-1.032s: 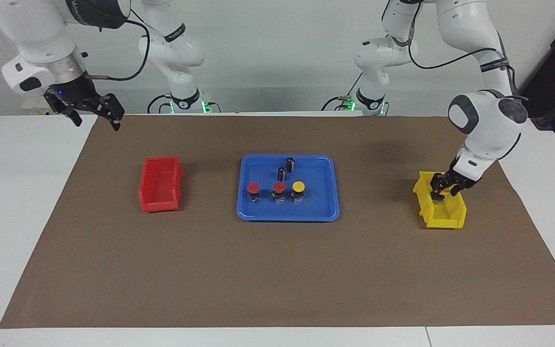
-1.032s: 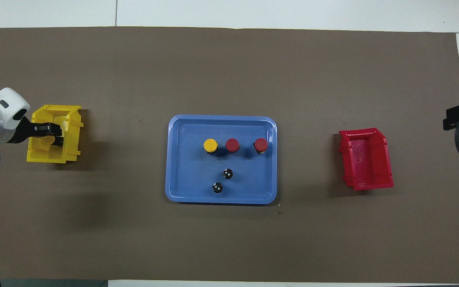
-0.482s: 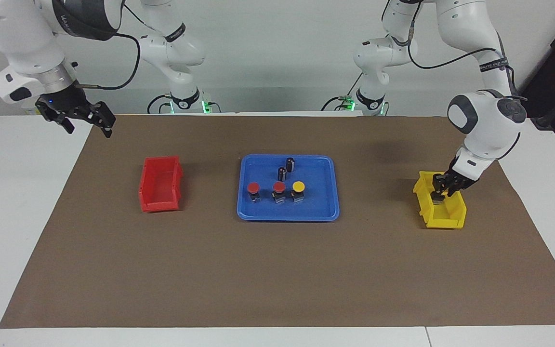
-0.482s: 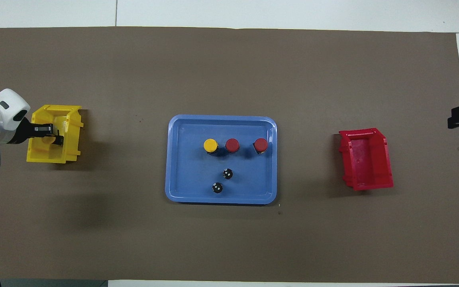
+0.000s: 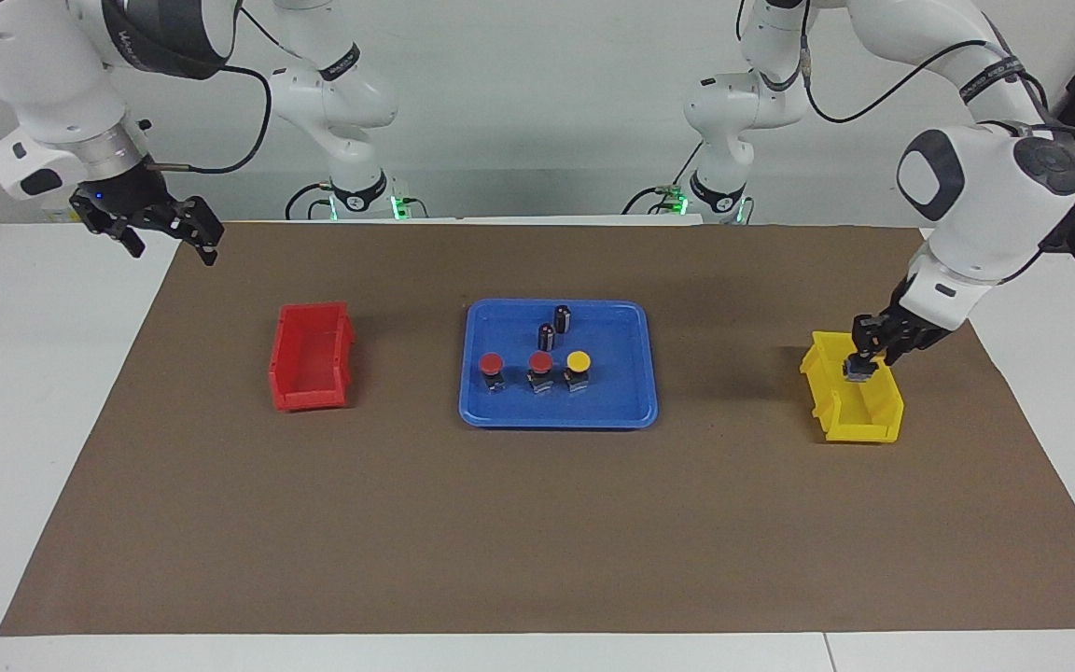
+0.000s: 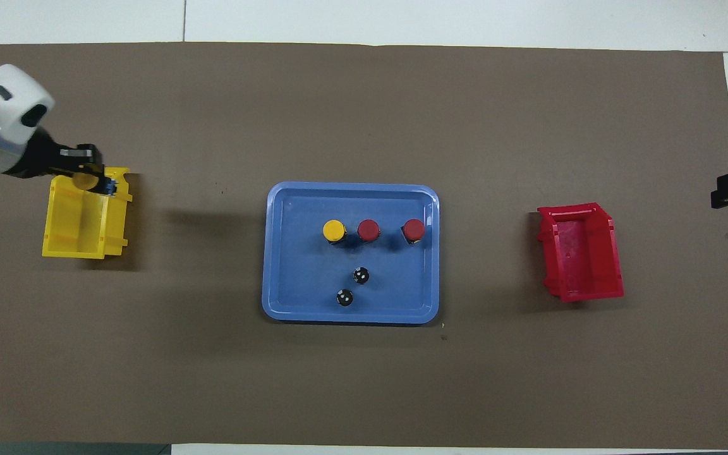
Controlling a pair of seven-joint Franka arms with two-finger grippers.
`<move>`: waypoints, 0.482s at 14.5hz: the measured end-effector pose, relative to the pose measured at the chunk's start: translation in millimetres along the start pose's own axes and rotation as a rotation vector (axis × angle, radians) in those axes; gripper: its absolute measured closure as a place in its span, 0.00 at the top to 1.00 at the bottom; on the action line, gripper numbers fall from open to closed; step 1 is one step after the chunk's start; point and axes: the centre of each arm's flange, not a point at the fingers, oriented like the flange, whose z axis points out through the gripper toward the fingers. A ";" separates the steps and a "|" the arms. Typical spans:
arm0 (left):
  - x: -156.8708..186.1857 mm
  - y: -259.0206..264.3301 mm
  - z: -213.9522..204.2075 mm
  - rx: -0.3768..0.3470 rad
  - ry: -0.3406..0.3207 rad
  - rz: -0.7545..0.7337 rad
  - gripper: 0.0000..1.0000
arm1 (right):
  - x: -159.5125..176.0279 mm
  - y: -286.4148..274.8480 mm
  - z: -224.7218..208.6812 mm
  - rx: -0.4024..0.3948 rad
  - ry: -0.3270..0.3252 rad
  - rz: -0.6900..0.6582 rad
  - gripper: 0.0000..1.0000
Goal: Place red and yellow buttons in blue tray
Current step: 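Place the yellow button in the blue tray with the left gripper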
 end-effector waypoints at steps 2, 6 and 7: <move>-10.2 87.6 19.4 -0.007 -0.003 -0.040 0.40 | -0.3 -0.6 0.2 0.000 -0.002 -0.004 1.00; -49.9 203.7 60.2 -0.044 -0.001 -0.042 0.40 | -0.8 -1.1 -0.8 0.000 0.000 -0.005 1.00; -57.2 214.3 68.4 -0.052 -0.009 -0.041 0.40 | -0.9 -1.0 -0.8 0.000 0.000 -0.005 1.00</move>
